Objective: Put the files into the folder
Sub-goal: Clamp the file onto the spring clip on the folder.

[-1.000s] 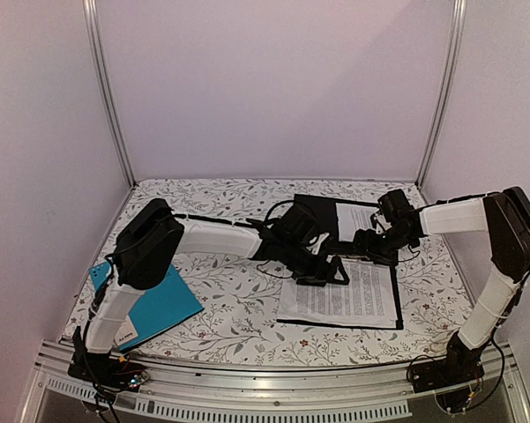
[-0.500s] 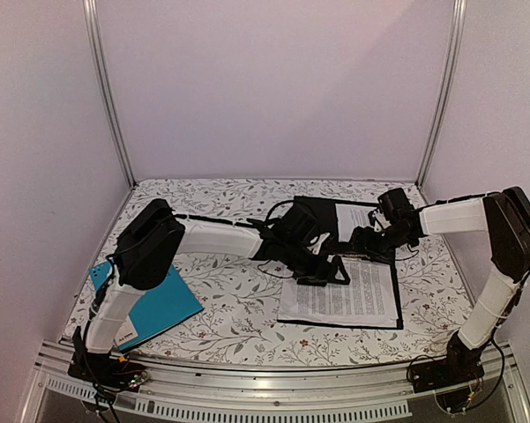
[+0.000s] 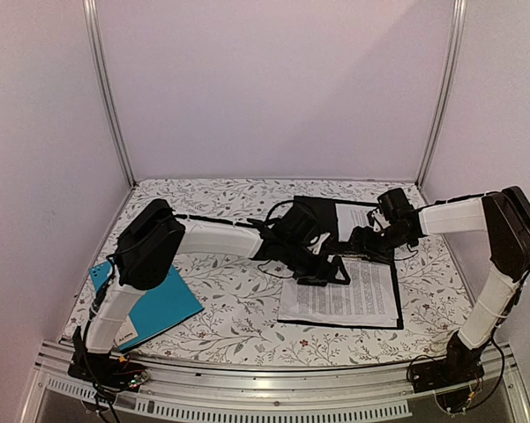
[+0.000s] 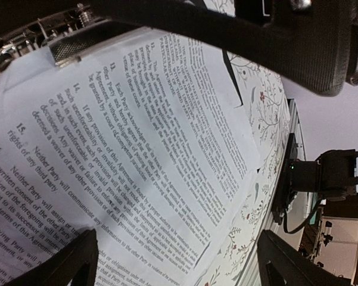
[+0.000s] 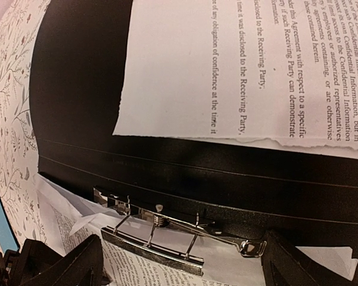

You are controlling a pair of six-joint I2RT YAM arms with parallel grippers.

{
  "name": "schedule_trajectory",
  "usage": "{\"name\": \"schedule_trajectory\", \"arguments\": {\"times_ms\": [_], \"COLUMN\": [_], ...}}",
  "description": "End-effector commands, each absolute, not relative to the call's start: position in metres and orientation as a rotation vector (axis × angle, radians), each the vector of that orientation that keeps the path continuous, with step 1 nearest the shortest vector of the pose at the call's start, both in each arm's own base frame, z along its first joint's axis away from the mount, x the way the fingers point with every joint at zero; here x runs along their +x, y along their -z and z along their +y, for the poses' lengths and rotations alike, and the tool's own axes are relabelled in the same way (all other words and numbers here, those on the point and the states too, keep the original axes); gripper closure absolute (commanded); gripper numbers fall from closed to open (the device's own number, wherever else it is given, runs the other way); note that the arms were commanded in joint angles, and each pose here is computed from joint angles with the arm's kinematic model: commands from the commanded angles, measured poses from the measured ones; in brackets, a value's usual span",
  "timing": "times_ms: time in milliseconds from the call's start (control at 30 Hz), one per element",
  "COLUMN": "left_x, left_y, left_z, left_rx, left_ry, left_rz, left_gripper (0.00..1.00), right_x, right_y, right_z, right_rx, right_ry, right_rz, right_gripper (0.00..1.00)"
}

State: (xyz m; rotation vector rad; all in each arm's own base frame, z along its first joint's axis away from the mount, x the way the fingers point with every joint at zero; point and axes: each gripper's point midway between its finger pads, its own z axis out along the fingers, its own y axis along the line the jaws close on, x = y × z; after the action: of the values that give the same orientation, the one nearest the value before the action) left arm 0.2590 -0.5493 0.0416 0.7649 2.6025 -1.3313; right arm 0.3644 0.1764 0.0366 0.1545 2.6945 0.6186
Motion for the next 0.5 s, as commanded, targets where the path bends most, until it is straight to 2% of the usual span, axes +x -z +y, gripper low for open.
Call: {"name": "schedule_trajectory", "arguments": {"times_ms": [0,467], "left_x": [0.246,0.248], "left_y": [0.001,-0.002], "left_z": [-0.531,-0.528], "left_rx": [0.735,0.726], "left_ry": [1.213,1.208], "left_rz": [2.759,2.758], "left_gripper": [0.07,0.07], "right_x": [0.372,0.372], "right_y": [-0.056,-0.087], "right_z": [0.184,0.188], "right_rx": [0.144,0.127], "right_ry": [-0.682,-0.732], "right_rz": [2.647,2.580], "right_gripper": [0.09,0.11]}}
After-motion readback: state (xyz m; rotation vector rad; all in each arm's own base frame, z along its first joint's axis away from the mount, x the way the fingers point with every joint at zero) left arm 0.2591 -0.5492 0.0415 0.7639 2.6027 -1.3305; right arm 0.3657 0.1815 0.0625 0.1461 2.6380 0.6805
